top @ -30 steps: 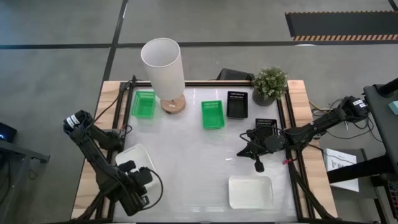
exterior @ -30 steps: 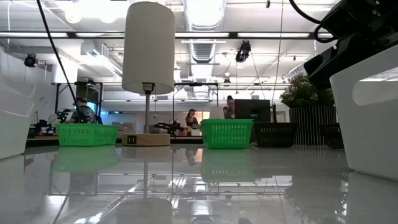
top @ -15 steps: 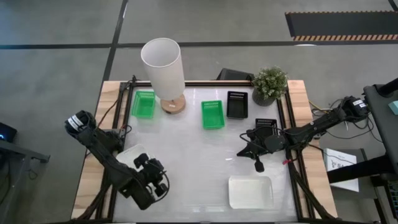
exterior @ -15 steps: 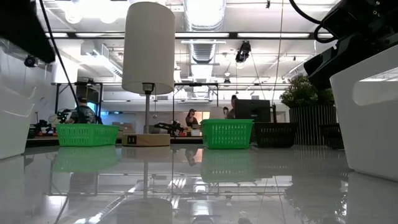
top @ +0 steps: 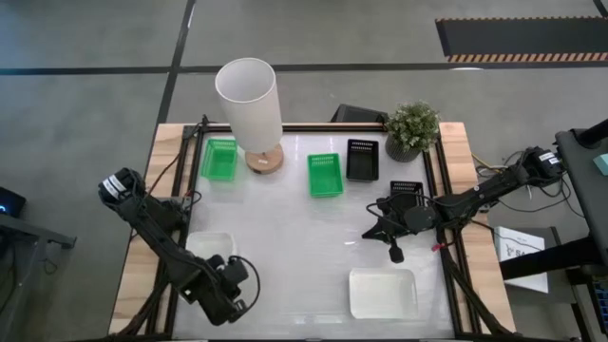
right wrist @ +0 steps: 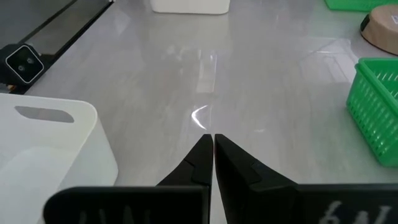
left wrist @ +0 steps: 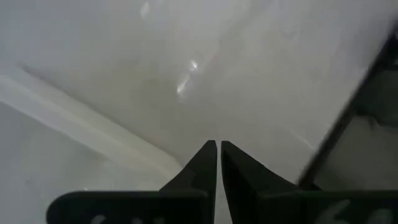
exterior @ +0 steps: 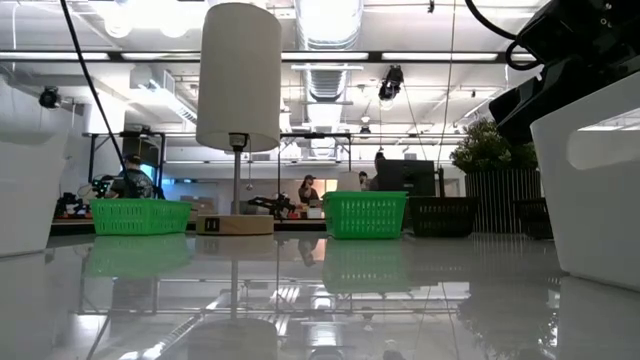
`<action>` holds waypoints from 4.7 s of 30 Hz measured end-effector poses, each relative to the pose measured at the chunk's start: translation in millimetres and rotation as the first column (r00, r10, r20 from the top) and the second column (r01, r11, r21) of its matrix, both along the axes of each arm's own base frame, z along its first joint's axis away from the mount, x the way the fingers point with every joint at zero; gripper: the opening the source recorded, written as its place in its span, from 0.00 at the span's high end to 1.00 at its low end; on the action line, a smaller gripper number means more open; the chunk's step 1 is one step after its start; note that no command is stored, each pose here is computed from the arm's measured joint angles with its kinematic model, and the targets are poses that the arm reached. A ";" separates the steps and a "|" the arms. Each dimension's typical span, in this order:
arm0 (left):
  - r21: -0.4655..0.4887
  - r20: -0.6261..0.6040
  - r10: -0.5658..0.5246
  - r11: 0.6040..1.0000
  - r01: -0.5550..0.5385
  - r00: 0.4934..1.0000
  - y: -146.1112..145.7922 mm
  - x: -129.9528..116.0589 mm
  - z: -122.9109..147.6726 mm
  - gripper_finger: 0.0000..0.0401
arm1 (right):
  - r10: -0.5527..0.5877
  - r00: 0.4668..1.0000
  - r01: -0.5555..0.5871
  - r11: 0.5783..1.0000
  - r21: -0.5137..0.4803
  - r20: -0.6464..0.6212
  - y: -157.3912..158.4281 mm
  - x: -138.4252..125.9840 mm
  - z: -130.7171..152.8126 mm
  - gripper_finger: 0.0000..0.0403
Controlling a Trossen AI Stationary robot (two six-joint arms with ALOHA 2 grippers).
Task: Stack baskets by color
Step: Stack the center white bin on top of the other white bin, then stack the black bin on top of the other black bin
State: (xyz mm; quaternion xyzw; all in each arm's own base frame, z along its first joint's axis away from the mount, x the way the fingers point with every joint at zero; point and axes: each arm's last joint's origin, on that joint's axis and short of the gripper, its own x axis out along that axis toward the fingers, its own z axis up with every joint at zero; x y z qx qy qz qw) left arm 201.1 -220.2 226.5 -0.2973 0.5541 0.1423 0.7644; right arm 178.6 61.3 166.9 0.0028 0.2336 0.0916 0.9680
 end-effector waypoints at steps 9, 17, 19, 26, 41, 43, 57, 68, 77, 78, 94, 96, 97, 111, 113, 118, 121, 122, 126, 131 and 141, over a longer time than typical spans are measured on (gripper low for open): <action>-0.010 0.015 -0.011 1.000 0.011 1.000 -1.9 0.9 8.5 0.99 | 0.000 1.000 0.000 1.000 -0.001 -0.002 0.0 -0.1 -0.2 0.98; 0.481 0.418 -0.284 0.875 0.055 0.863 2.0 18.2 54.2 0.99 | 0.008 1.000 -0.008 1.000 -0.017 0.005 0.0 0.1 0.1 0.98; 0.569 0.403 -0.364 0.818 0.082 0.840 6.0 25.1 53.0 0.99 | 0.013 1.000 -0.012 1.000 -0.025 0.006 0.0 0.1 0.1 0.98; 0.688 0.338 -0.500 0.709 0.153 0.797 36.6 60.4 37.6 0.99 | 0.026 1.000 -0.025 0.998 -0.050 0.011 0.1 0.0 0.1 0.98; 0.701 0.412 -0.660 0.670 0.245 0.628 117.7 83.1 7.9 0.99 | 0.041 0.999 -0.039 0.996 -0.081 0.031 0.1 0.6 1.3 0.98; 0.716 0.424 -0.668 0.661 0.225 0.612 123.4 77.2 13.3 0.99 | 0.025 0.997 -0.019 0.996 -0.087 0.068 0.0 2.1 4.3 0.98; 0.769 0.468 -0.603 0.638 0.038 0.646 158.8 37.5 11.7 0.99 | -0.291 0.946 0.313 0.934 -0.172 0.142 -26.4 25.1 39.6 0.98; 0.776 0.490 -0.604 0.631 0.001 0.629 165.4 26.9 16.6 0.98 | -0.449 0.891 0.440 0.818 -0.371 0.069 -58.6 34.0 88.3 0.98; 0.758 0.518 -0.576 0.652 -0.028 0.633 172.8 4.1 23.5 0.98 | -0.582 0.776 0.564 0.813 -0.144 -0.245 -95.0 32.8 120.4 0.98; 0.749 0.525 -0.557 0.661 -0.039 0.643 174.0 1.3 22.6 0.98 | -0.582 0.760 0.562 0.812 -0.156 -0.291 -95.1 32.6 120.9 0.98; 0.846 0.452 -0.469 0.496 -0.198 0.759 186.0 -15.7 31.4 0.98 | -0.588 0.653 0.625 0.774 -0.099 -0.478 -91.8 74.1 146.0 0.98; 0.846 0.458 -0.454 0.487 -0.217 0.764 186.9 -17.3 32.9 0.98 | -0.586 0.660 0.622 0.777 -0.096 -0.470 -92.3 82.0 150.7 0.98; 0.848 0.457 -0.451 0.482 -0.222 0.767 187.2 -17.7 33.4 0.98 | -0.584 0.662 0.618 0.780 -0.100 -0.470 -92.7 85.8 152.6 0.98; 0.909 0.361 -0.466 0.369 -0.193 0.808 189.2 -19.7 34.9 0.98 | -0.547 0.572 0.591 0.792 -0.156 -0.611 -94.6 119.4 147.9 0.81; 0.910 0.359 -0.458 0.364 -0.197 0.813 189.4 -19.7 34.7 0.98 | -0.549 0.535 0.598 0.783 -0.171 -0.642 -94.6 119.9 145.4 0.76; 0.918 0.344 -0.466 0.349 -0.188 0.815 189.5 -19.9 34.9 0.98 | -0.568 0.425 0.636 0.742 -0.214 -0.705 -101.2 120.5 135.4 0.63; 0.917 0.348 -0.465 0.351 -0.192 0.814 189.6 -20.2 35.3 0.98 | -0.552 0.420 0.585 0.771 -0.249 -0.720 -101.7 121.1 128.0 0.58; 0.917 0.347 -0.465 0.351 -0.190 0.815 189.4 -19.8 35.0 0.98 | -0.533 0.436 0.533 0.802 -0.269 -0.726 -101.6 121.8 124.9 0.57; 0.914 0.352 -0.461 0.358 -0.192 0.815 189.2 -19.3 34.0 0.98 | -0.391 0.498 0.179 0.920 -0.349 -0.774 -100.2 120.1 107.6 0.54; 0.899 0.380 -0.445 0.383 -0.210 0.811 189.2 -19.4 32.8 0.98 | -0.359 0.447 0.106 0.931 -0.351 -0.819 -106.8 107.3 96.4 0.57; 0.883 0.412 -0.432 0.406 -0.235 0.803 187.6 -14.1 29.9 0.98 | -0.376 0.368 0.415 0.885 -0.211 -0.851 -97.0 80.9 102.7 0.62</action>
